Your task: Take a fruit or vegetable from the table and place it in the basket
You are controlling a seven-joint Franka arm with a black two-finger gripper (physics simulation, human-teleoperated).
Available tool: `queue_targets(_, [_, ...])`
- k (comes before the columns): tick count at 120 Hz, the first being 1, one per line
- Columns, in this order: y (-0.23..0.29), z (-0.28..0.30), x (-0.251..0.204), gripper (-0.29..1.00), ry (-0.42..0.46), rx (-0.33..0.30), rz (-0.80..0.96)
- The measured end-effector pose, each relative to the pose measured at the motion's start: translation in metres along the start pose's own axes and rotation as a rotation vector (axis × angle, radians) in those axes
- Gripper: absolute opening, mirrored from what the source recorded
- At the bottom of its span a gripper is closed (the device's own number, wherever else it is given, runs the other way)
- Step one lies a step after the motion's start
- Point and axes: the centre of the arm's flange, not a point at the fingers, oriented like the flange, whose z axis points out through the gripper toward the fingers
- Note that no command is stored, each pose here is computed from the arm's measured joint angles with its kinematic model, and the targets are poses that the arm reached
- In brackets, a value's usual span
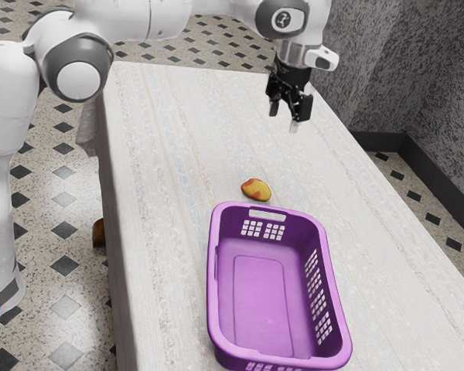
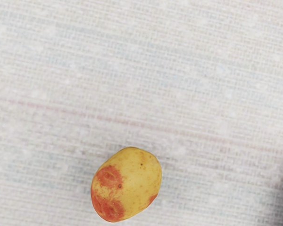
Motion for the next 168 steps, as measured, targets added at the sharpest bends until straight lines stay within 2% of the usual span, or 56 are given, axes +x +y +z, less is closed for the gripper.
queue_targets(36, [-0.026,0.065,0.006,0.7,-0.12,0.052,-0.008])
queue_targets(60, [-0.02,0.076,0.004,0.7,-0.146,0.061,0.107])
queue_targets(86, [-0.021,0.112,-0.001,0.7,-0.199,0.044,0.237])
queue_targets(132, [-0.009,0.145,-0.006,0.7,-0.205,0.018,0.402])
queue_targets(168, [-0.004,0.158,-0.015,0.7,-0.205,-0.009,0.466])
